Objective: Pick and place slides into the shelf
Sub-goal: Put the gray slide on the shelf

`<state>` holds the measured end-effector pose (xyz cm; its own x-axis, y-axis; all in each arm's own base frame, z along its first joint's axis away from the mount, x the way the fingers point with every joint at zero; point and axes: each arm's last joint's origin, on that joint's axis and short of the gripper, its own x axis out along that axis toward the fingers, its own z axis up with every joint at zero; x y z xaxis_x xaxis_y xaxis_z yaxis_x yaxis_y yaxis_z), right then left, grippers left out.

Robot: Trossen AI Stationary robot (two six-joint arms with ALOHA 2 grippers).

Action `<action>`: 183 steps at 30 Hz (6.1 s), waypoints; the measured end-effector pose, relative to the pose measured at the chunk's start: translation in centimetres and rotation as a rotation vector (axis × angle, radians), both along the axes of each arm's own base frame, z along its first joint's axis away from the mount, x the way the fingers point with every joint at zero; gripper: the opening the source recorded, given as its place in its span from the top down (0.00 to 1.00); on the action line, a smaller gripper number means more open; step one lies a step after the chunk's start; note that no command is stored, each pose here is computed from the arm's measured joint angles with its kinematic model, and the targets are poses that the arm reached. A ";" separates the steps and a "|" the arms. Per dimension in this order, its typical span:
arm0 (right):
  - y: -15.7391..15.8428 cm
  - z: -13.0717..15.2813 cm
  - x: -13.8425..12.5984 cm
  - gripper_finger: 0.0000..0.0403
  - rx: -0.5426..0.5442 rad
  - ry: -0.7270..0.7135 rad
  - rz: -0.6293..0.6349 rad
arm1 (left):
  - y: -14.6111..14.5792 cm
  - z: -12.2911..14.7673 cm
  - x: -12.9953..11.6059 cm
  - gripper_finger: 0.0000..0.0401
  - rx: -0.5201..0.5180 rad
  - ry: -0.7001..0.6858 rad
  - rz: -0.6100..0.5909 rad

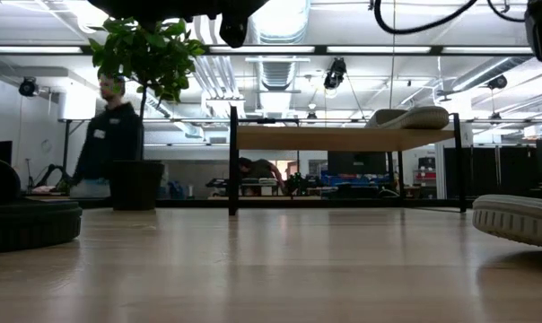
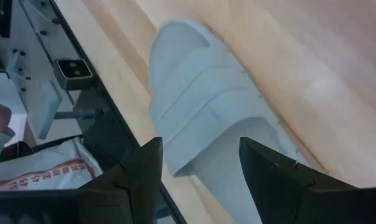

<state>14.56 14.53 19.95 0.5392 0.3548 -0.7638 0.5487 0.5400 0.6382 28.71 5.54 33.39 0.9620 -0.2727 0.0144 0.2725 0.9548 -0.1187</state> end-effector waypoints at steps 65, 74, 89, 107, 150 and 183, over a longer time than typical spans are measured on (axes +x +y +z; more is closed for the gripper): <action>5.9 -2.3 0.2 0.50 -0.118 0.041 -0.346 | -0.2 -0.9 0.0 0.60 -0.002 0.025 -0.006; 6.6 -3.2 0.7 0.50 -0.114 0.022 -0.352 | -0.2 -0.9 0.0 0.60 -0.002 0.024 -0.006; 7.1 -4.4 1.4 0.50 -0.163 -0.058 -0.376 | -0.2 -0.9 0.0 0.60 -0.002 0.024 -0.006; 7.2 -4.2 1.6 0.50 -0.196 -0.138 -0.377 | -0.2 -0.9 0.0 0.60 -0.002 0.024 -0.005; 6.8 -5.1 1.1 0.89 -0.251 -0.068 -0.227 | -0.2 -1.0 0.0 0.60 -0.003 0.026 -0.005; 6.6 -2.1 1.9 0.98 -0.452 -0.413 -0.300 | -0.2 -1.0 0.0 0.60 -0.003 0.027 -0.005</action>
